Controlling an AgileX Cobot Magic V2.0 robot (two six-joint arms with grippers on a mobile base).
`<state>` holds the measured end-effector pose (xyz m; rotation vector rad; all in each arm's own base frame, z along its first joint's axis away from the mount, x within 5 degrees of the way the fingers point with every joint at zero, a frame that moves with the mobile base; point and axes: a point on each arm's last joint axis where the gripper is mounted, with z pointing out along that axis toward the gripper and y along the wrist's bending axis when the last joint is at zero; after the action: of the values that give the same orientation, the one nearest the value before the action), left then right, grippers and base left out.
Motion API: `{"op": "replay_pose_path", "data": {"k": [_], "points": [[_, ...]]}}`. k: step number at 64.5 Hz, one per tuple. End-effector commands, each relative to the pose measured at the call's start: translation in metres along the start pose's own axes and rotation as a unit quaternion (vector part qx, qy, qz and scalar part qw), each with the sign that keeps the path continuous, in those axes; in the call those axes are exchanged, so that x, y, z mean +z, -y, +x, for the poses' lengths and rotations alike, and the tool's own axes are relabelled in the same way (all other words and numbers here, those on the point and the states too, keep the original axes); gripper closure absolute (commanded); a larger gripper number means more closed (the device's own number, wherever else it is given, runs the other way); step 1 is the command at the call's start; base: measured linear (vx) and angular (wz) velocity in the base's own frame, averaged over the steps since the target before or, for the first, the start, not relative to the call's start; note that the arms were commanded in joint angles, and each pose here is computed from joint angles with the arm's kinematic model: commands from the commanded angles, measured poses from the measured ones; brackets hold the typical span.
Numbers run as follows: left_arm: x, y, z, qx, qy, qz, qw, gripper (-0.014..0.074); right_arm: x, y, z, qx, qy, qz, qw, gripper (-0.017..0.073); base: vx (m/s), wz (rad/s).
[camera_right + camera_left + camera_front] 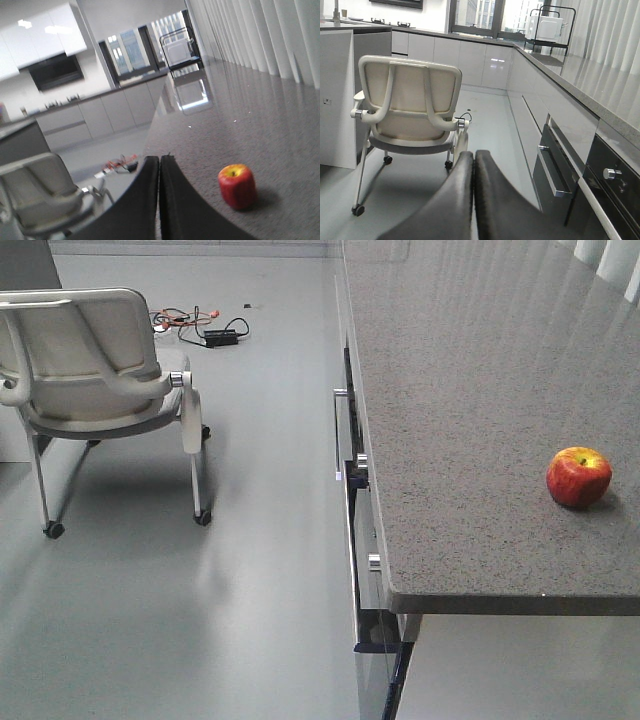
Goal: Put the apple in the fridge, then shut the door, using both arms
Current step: 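Position the open right gripper above the red-yellow apple on the counter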
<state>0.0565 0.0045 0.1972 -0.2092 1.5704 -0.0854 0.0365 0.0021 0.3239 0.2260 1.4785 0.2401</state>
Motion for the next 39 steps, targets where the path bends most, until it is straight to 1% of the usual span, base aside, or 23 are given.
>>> {"op": "replay_pose_path", "data": {"k": [1,6,10,14,19,22,24,27,30,35,39], "points": [[0.0,0.0,0.002,-0.002,0.028,0.009,1.0,0.06,0.008,-0.013,-0.041,-0.065,0.003,0.0,0.998,0.0529,0.0,0.0],[0.0,0.0,0.002,-0.002,0.028,0.009,1.0,0.06,0.018,-0.02,-0.065,-0.103,-0.012,-0.002,0.995,0.0466,0.0,0.0],[0.0,0.0,0.002,-0.002,0.028,0.009,1.0,0.06,0.026,-0.025,-0.079,-0.132,-0.024,-0.003,0.991,0.0368,0.0,0.0],[0.0,0.0,0.002,-0.002,0.028,0.009,1.0,0.06,0.035,-0.028,-0.088,-0.147,-0.029,-0.003,0.989,0.023,0.0,0.0],[0.0,0.0,0.002,-0.002,0.028,0.009,1.0,0.06,0.044,-0.028,-0.092,-0.155,-0.027,-0.002,0.988,0.0041,0.0,0.0],[0.0,0.0,0.002,-0.002,0.028,0.009,1.0,0.06,0.047,-0.027,-0.091,-0.168,-0.034,0.001,0.985,-0.0043,0.0,0.0],[0.0,0.0,0.002,-0.002,0.028,0.009,1.0,0.06,0.05,-0.027,-0.09,-0.171,-0.041,0.003,0.984,-0.0094,0.0,0.0],[0.0,0.0,0.002,-0.002,0.028,0.009,1.0,0.06,0.054,-0.026,-0.088,-0.171,-0.05,0.004,0.984,-0.0146,0.0,0.0],[0.0,0.0,0.002,-0.002,0.028,0.009,1.0,0.06,0.058,-0.025,-0.086,-0.17,-0.058,0.005,0.984,-0.0168,0.0,0.0],[0.0,0.0,0.002,-0.002,0.028,0.009,1.0,0.06,0.069,-0.024,-0.084,-0.169,-0.074,0.007,0.983,-0.0163,0.0,0.0],[0.0,0.0,0.002,-0.002,0.028,0.009,1.0,0.06,0.083,-0.022,-0.084,-0.175,-0.09,0.014,0.98,-0.0153,0.0,0.0]]}}
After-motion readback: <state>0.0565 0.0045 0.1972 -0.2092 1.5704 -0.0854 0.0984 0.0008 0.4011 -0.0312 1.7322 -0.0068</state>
